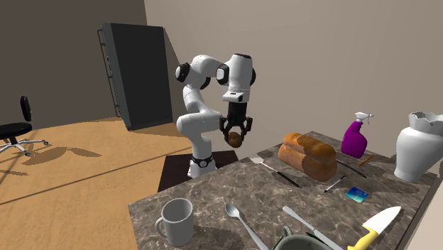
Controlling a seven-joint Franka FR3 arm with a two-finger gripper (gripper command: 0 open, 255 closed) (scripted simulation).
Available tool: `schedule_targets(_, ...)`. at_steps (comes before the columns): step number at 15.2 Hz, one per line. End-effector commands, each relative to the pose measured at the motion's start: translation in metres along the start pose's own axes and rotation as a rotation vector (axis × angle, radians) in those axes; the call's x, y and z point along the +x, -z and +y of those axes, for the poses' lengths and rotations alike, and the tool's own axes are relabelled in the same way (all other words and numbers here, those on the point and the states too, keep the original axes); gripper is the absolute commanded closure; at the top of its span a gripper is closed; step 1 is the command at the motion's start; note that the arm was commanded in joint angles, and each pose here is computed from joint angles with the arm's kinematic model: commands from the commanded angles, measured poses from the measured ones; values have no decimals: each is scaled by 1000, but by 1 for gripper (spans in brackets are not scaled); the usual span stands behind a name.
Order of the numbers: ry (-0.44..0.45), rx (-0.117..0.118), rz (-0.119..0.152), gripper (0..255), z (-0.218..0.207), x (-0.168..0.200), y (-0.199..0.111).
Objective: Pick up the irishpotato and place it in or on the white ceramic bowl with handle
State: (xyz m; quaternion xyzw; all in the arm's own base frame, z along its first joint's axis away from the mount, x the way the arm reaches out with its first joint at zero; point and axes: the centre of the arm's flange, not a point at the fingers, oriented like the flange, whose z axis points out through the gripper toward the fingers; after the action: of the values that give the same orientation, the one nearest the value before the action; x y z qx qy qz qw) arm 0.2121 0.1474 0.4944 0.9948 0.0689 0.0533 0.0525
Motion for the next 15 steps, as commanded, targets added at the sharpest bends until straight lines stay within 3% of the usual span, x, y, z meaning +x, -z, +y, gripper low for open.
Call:
schedule_targets(1, 0, 0, 0, 255, 1, 1, 10)
schedule_targets(6, 0, 0, 0, 255, 4, 3, 33)
schedule_targets(15, 0, 0, 0, 255, 1, 122, 24)
